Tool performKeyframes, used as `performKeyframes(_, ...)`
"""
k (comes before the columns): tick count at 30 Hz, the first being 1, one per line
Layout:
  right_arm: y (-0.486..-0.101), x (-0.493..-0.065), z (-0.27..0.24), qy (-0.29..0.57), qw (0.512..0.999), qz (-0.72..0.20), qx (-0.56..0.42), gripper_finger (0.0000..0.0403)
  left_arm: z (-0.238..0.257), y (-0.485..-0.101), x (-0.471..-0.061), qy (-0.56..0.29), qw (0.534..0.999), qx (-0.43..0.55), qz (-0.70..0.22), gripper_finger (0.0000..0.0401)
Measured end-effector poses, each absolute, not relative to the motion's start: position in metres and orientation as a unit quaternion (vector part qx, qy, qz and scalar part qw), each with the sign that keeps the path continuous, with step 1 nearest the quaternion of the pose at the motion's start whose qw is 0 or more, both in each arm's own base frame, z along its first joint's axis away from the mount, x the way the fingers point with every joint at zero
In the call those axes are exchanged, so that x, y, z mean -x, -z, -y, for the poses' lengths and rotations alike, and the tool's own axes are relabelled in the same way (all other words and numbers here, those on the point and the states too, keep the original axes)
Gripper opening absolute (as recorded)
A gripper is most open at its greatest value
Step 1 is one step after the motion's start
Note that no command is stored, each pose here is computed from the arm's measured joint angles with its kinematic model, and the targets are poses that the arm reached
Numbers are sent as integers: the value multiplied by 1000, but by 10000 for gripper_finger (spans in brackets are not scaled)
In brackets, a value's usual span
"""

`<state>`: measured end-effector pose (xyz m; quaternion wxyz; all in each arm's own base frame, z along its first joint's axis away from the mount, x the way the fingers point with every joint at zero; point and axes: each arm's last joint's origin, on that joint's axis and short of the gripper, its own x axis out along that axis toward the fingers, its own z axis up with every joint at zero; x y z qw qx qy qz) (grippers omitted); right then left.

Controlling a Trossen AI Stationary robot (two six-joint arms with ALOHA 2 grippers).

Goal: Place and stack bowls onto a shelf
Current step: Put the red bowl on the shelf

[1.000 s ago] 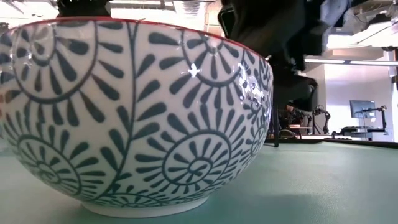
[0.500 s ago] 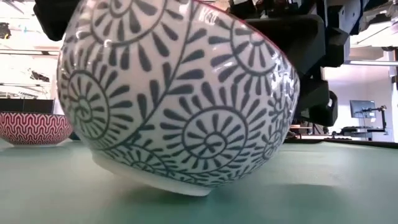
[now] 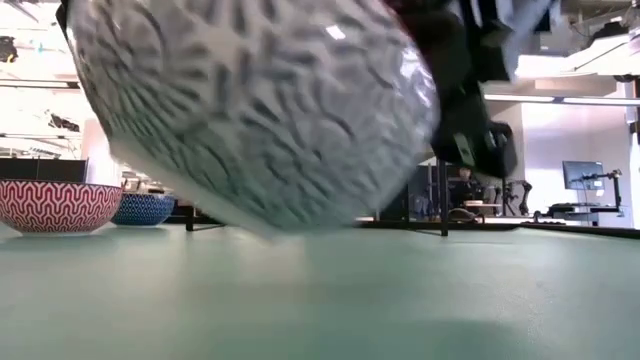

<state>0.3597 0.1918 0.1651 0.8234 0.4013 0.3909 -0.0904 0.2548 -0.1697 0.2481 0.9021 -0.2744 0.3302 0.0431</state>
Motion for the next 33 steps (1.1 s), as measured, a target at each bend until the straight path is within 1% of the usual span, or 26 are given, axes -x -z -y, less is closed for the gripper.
performKeyframes(5,-184,-365,-191,137,833,-390,-367,29,165,-248,-258,-52,902,279,-327,203)
performKeyframes(10,-204,-371,-181,175,833,-407,-332,29,151,-248,-266,-84,891,314,-317,203)
performKeyframes(13,-215,-376,-175,186,837,-407,-315,29,143,-249,-271,-92,885,328,-318,203)
performKeyframes(19,-236,-386,-163,192,844,-403,-297,29,134,-253,-280,-64,885,341,-311,203)
performKeyframes(22,-244,-389,-160,190,848,-399,-292,29,129,-251,-281,-73,881,339,-322,194)
performKeyframes(25,-255,-391,-158,192,851,-394,-290,29,124,-247,-279,-97,872,336,-343,171)
performKeyframes(27,-261,-392,-157,195,852,-394,-286,29,121,-245,-276,-111,866,333,-357,148)
performKeyframes(33,-278,-396,-154,190,859,-378,-287,29,120,-243,-275,-121,864,327,-364,56)
